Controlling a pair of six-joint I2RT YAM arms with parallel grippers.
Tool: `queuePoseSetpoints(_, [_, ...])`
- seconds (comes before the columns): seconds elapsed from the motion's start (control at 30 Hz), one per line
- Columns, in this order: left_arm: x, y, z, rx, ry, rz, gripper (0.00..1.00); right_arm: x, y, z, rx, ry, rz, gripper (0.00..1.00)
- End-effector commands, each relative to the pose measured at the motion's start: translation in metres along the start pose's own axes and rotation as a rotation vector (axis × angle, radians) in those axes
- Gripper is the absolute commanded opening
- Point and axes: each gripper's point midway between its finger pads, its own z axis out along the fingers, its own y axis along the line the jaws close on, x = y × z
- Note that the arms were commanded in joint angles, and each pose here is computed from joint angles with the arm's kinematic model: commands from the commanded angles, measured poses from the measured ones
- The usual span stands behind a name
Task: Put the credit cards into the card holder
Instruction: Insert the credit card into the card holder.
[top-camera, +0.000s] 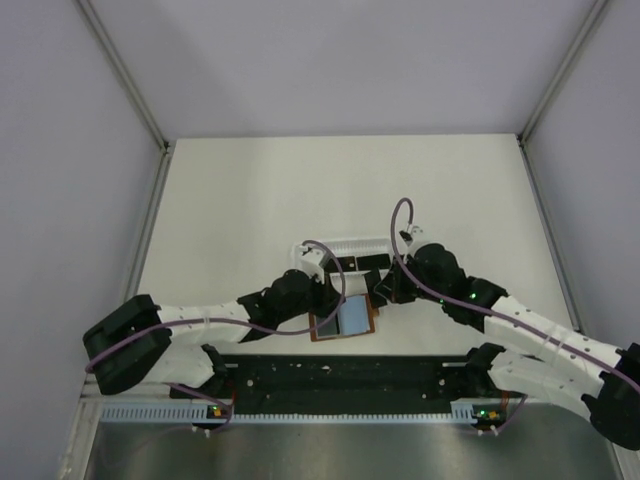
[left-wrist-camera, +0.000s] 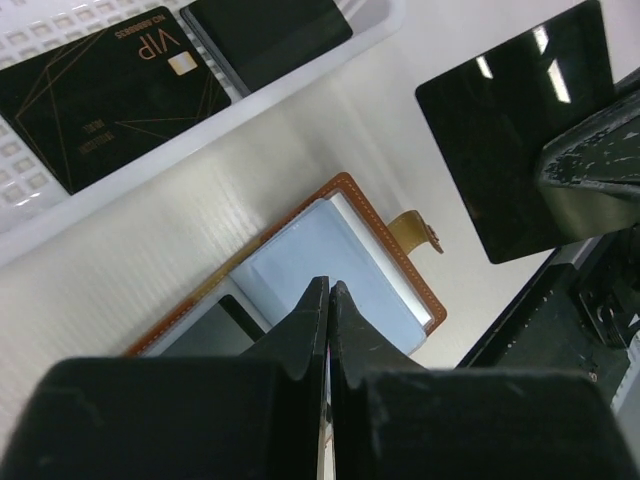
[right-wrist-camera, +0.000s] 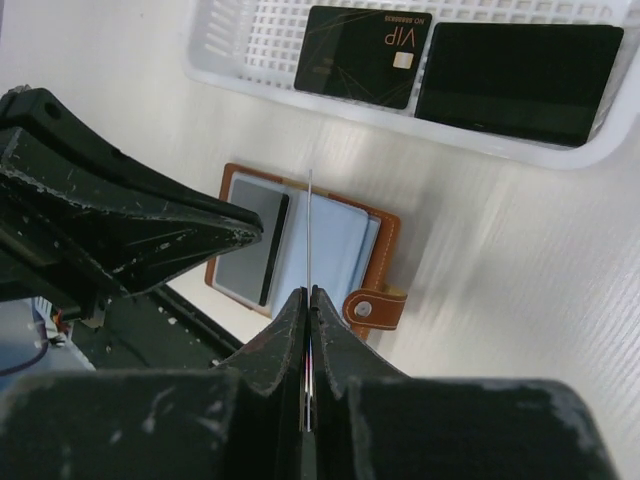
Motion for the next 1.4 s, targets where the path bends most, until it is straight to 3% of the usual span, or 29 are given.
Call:
queuePoseSetpoints(0.0, [-0.01, -0.026, 0.002, 0.089, -0.056, -0.006, 0.0, -0.018, 0.024, 0.0, -0.056, -0.081, 0.046, 0.0])
queuePoseSetpoints(0.4, [0.03, -0.04, 0.019, 0.119, 0.044, 0.019, 0.0, 0.022, -0.005, 0.021, 0.089, 0.009, 0.168, 0.0])
queuePoseSetpoints(1.0, [0.019, -0.048, 0.037, 0.112, 0.032, 0.035, 0.0, 0.066, -0.02, 0.038, 0.095, 0.113, 0.194, 0.0])
queuePoseSetpoints(1.37, [0.044, -0.033, 0.048, 0.063, 0.124, 0.067, 0.0, 0.08, -0.033, 0.043, 0.147, 0.154, 0.194, 0.0])
